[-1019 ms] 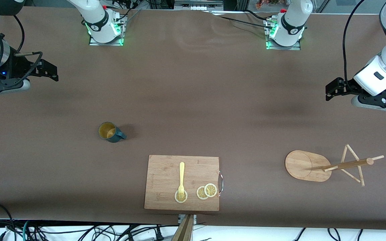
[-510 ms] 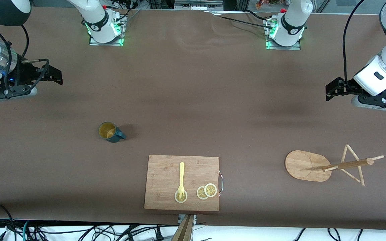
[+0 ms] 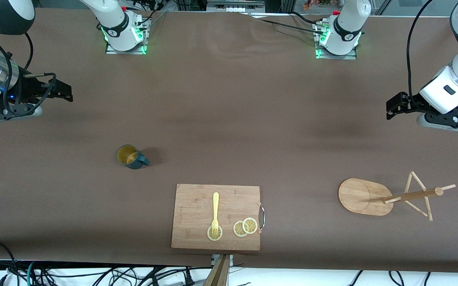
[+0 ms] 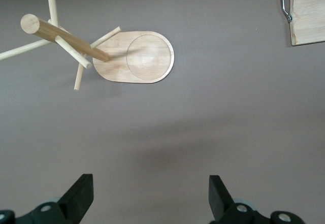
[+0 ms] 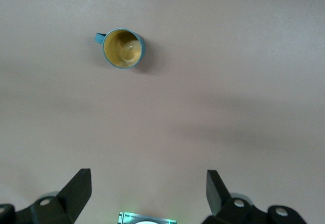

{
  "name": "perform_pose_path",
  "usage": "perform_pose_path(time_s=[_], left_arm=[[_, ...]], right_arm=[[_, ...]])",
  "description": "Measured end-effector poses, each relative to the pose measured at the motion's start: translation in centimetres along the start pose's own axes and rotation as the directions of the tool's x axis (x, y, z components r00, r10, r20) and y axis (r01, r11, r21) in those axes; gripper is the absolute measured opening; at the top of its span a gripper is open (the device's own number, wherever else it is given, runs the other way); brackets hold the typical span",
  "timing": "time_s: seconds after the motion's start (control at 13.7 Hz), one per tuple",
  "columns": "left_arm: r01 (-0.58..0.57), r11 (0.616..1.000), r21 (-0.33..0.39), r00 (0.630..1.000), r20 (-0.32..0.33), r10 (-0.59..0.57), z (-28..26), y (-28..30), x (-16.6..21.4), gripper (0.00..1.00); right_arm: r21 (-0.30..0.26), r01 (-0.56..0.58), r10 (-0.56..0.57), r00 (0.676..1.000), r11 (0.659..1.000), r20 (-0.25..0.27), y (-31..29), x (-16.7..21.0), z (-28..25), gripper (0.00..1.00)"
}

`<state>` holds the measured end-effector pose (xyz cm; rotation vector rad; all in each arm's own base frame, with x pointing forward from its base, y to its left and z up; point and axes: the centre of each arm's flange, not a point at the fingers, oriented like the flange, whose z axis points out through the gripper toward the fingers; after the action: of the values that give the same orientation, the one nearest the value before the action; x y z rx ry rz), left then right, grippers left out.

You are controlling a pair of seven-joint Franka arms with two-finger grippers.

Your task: Pass cup and hang on rack

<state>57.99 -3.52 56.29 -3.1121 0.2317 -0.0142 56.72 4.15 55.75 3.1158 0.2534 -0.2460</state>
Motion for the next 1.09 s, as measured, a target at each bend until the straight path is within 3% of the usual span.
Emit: perform_pose_path(time_s=[0.66,1.09], left_arm=[[0.0,1.0,0.0,1.0,0.0,0.0,0.0,0.0,0.0,1.0],[0.0,1.0,0.0,1.0,0.0,0.0,0.0,0.0,0.0,1.0]], right_arm=[[0.001,-0.002,0.002,1.0,1.0,0.007,0.1,0.17,0.4,1.0],[0.0,-0.004,0.004,1.0,1.0,-0.018,0.25,0.53,0.41,1.0]])
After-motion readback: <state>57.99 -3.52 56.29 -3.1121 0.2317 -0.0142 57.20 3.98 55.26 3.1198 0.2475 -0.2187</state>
